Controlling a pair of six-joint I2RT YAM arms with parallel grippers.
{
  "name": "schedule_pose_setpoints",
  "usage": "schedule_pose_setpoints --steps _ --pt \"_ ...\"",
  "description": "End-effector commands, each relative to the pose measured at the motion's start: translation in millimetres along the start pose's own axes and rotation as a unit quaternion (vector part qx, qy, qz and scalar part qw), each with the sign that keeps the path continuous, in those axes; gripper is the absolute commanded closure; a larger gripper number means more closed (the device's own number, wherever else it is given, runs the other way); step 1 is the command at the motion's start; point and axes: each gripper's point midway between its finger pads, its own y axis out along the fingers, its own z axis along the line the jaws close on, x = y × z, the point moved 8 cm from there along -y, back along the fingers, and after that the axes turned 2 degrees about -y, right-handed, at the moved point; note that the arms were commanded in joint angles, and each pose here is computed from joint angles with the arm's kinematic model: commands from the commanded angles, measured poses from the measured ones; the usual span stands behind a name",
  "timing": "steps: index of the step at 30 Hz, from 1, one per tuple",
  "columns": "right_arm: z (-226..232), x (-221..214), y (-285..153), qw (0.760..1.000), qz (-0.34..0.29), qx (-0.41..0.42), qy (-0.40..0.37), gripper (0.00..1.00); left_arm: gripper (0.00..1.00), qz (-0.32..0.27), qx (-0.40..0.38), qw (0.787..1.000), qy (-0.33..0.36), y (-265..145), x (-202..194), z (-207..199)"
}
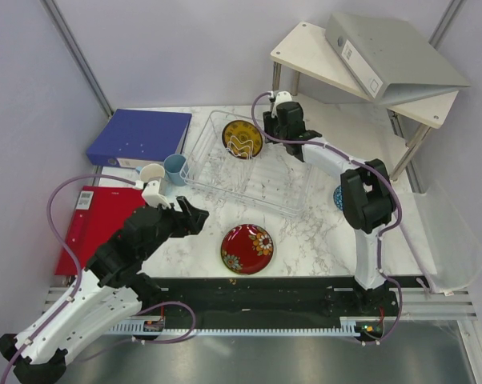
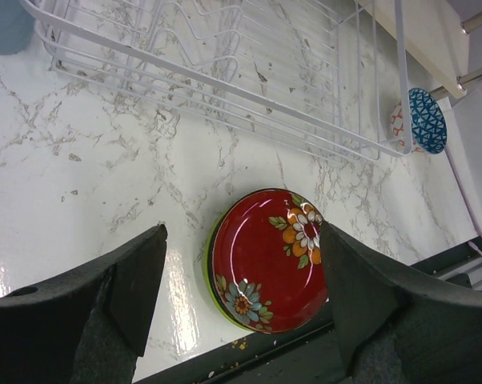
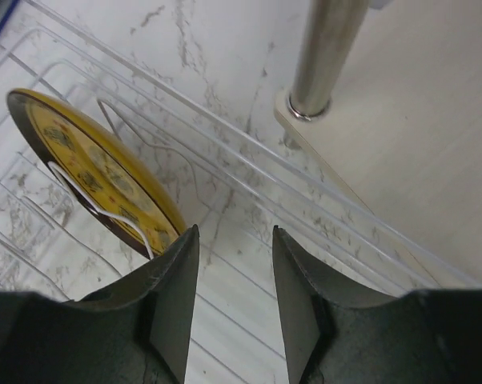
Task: Unload the mixed dishes from the dish rack
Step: Pick up the plate from the dish rack.
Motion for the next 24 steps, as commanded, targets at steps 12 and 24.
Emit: schedule_pose_setpoints --steps 12,24 --pt "29 13 24 0.99 -0.089 0.107 0.017 0.53 0.16 -0.013 0.013 1.0 0.016 6 7 -2" --pt "31 -27 54 0.992 -0.038 0.12 0.01 0.64 0.16 -0.008 0.018 1.0 0.015 8 4 0"
